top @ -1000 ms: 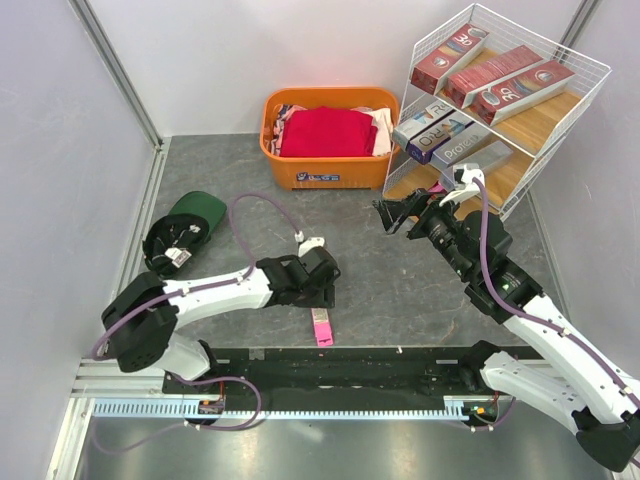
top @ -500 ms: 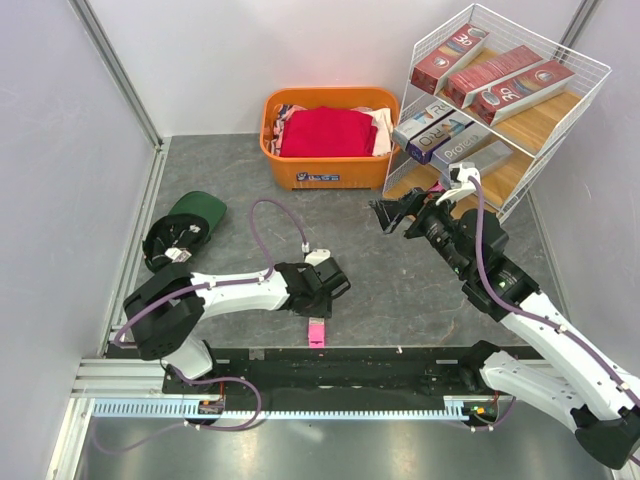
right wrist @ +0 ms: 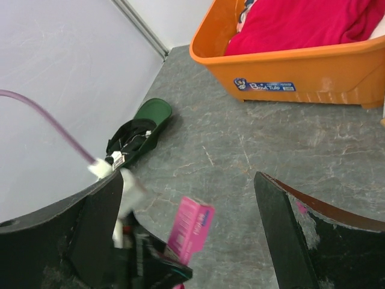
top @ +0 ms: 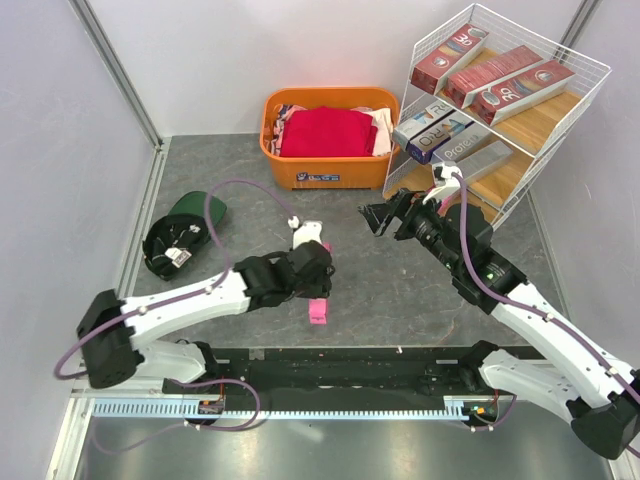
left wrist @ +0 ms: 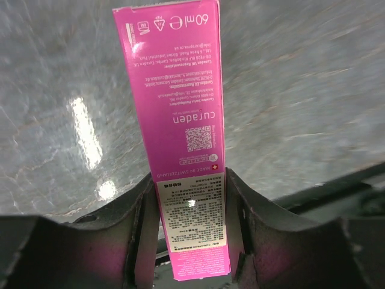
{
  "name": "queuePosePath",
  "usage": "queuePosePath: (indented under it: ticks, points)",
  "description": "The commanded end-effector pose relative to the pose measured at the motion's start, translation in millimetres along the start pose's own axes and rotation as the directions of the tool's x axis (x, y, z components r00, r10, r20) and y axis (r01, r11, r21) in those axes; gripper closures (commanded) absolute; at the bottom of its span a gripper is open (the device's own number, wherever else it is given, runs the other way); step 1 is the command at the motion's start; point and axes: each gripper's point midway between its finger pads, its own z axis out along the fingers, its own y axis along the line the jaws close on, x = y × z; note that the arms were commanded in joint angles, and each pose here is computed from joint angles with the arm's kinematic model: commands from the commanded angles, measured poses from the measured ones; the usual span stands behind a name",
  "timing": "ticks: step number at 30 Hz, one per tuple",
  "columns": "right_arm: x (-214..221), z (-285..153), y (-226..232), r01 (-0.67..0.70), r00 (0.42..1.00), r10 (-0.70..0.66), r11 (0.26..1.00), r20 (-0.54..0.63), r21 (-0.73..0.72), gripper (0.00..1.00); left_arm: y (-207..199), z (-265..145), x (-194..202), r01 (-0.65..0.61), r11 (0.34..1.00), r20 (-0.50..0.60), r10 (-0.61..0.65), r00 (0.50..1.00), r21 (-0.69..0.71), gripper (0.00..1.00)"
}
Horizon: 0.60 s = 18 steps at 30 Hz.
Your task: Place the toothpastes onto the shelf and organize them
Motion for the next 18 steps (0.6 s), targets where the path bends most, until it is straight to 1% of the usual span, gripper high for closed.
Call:
queuePosePath:
  ticks: [1, 3, 5, 7, 11, 13, 18]
  points:
    - [2.4, 5.0, 10.3, -0.027, 1.000, 0.026, 0.998, -0.015, -0.048, 0.02, -22.3, -48.0, -61.9, -0.020, 0.987, 0.252, -0.022, 0.968, 0.161, 0.78]
    - [3.7, 9.7, 17.7, -0.025, 0.999, 0.022, 0.996, -0.030, -0.085, 0.02, -29.8, -61.7, -74.9, -0.019, 0.975, 0.305, -0.051, 0.951, 0.223, 0.78]
    - [12.6, 15.8, 19.9, -0.023, 0.997, 0.016, 0.995, -0.069, -0.101, 0.02, -35.3, -74.0, -81.9, -0.035, 0.963, 0.331, -0.058, 0.942, 0.267, 0.78]
    - [18.8, 18.0, 30.1, -0.030, 0.994, 0.013, 0.988, -0.110, -0.152, 0.02, -44.4, -83.2, -89.6, -0.052, 0.950, 0.349, -0.061, 0.935, 0.308, 0.79]
    - [34.4, 26.3, 39.3, -0.059, 0.983, 0.020, 0.976, -0.185, -0.208, 0.02, -53.8, -89.0, -98.1, -0.071, 0.942, 0.362, -0.056, 0.931, 0.329, 0.79]
    - [37.7, 26.4, 46.7, -0.080, 0.978, 0.029, 0.967, -0.206, -0.243, 0.02, -57.4, -91.0, -102.3, -0.076, 0.939, 0.371, -0.058, 0.927, 0.336, 0.79]
    - [47.6, 28.7, 49.7, -0.099, 0.971, 0.034, 0.958, -0.236, -0.269, 0.02, -64.4, -92.6, -107.3, -0.084, 0.932, 0.379, -0.060, 0.923, 0.352, 0.79]
